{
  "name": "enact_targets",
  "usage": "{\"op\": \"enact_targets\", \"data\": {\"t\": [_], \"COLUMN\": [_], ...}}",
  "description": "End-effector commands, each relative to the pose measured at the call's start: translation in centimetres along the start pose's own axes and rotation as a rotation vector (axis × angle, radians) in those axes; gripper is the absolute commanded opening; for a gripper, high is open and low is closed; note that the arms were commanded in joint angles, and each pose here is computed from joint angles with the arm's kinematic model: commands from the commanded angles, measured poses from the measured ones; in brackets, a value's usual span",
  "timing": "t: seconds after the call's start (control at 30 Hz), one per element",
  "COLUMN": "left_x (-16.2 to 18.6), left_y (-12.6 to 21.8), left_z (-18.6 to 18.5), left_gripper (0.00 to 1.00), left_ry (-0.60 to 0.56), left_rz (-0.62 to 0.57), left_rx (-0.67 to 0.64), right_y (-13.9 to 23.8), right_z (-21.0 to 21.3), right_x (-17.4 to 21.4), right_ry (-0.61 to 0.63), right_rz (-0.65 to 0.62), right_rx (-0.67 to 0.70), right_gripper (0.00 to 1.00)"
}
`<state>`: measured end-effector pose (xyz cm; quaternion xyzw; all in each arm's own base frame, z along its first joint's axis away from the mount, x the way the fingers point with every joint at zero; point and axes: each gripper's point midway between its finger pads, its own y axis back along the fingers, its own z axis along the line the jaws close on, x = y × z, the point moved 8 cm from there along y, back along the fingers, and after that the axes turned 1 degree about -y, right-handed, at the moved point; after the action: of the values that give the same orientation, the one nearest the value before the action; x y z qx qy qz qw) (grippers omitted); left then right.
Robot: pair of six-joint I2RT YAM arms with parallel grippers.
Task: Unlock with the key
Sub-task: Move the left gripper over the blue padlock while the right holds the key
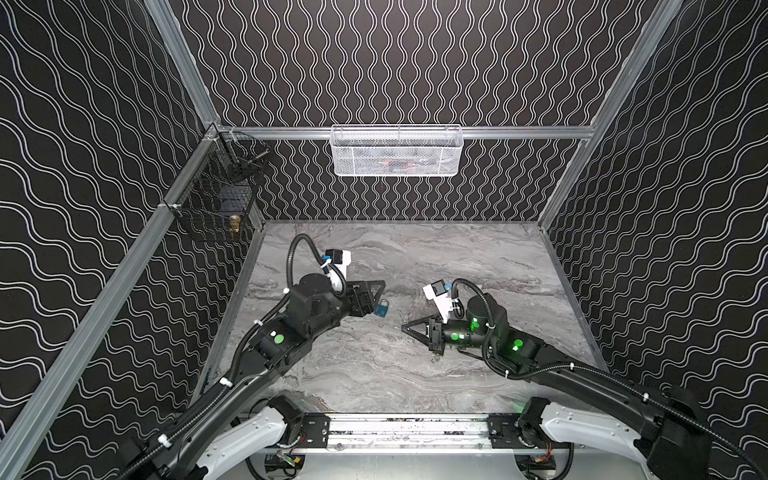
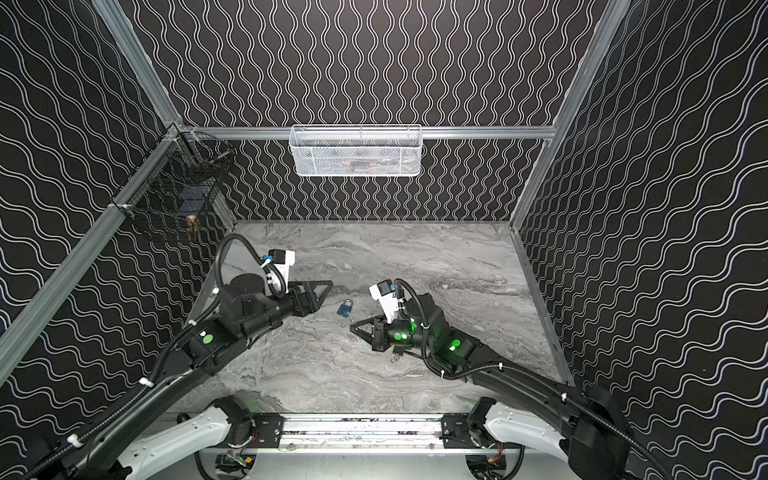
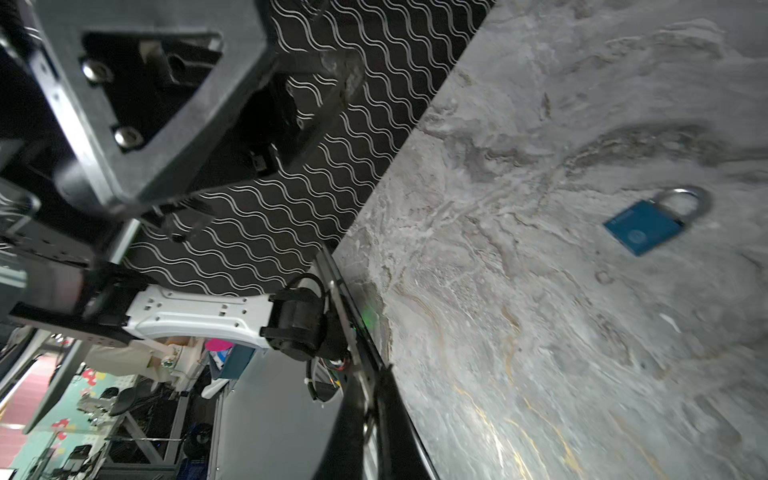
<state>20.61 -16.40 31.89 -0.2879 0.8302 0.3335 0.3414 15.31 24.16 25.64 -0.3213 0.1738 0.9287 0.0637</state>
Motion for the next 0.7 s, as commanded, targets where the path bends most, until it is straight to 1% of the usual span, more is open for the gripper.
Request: {"op": "enact_targets", "data": {"t": [0.0, 0.17, 0.3, 0.43, 0.53, 0.67], "left_x": [1.4, 2.4, 3.2, 3.9, 4.8, 6.2], "left_y": [-1.1, -4.1, -6.8, -9.5, -11.8, -15.0], "left_z": [1.7, 3.1, 4.4, 5.8, 6.7, 8.0], "left_gripper": [0.74, 0.76, 0.76, 0.76, 0.77, 0.77], "left_ry": [-0.057, -0.112, -0.16, -0.191, -0.198, -0.212], "left_rz": [0.131, 0.249, 0.349, 0.428, 0.488, 0.613], "left_rx": [-0.151, -0.275, -0.381, -0.489, -0.526, -0.572], "right_y": [0.8, 1.8, 2.0, 2.0, 2.0, 2.1], "right_z": [-1.7, -2.9, -3.6, -4.3, -5.0, -5.7], "right_x": [1.2, 1.8, 2.4, 2.8, 2.8, 2.5], "right_ry": [-0.029, -0.069, -0.108, -0.154, -0.191, -0.235], "right_rz": [0.025, 0.037, 0.066, 0.079, 0.102, 0.121], "right_rx": [0.133, 0.275, 0.329, 0.339, 0.331, 0.297], "right_gripper": [0.0, 0.0, 0.0, 0.0, 0.0, 0.0]}}
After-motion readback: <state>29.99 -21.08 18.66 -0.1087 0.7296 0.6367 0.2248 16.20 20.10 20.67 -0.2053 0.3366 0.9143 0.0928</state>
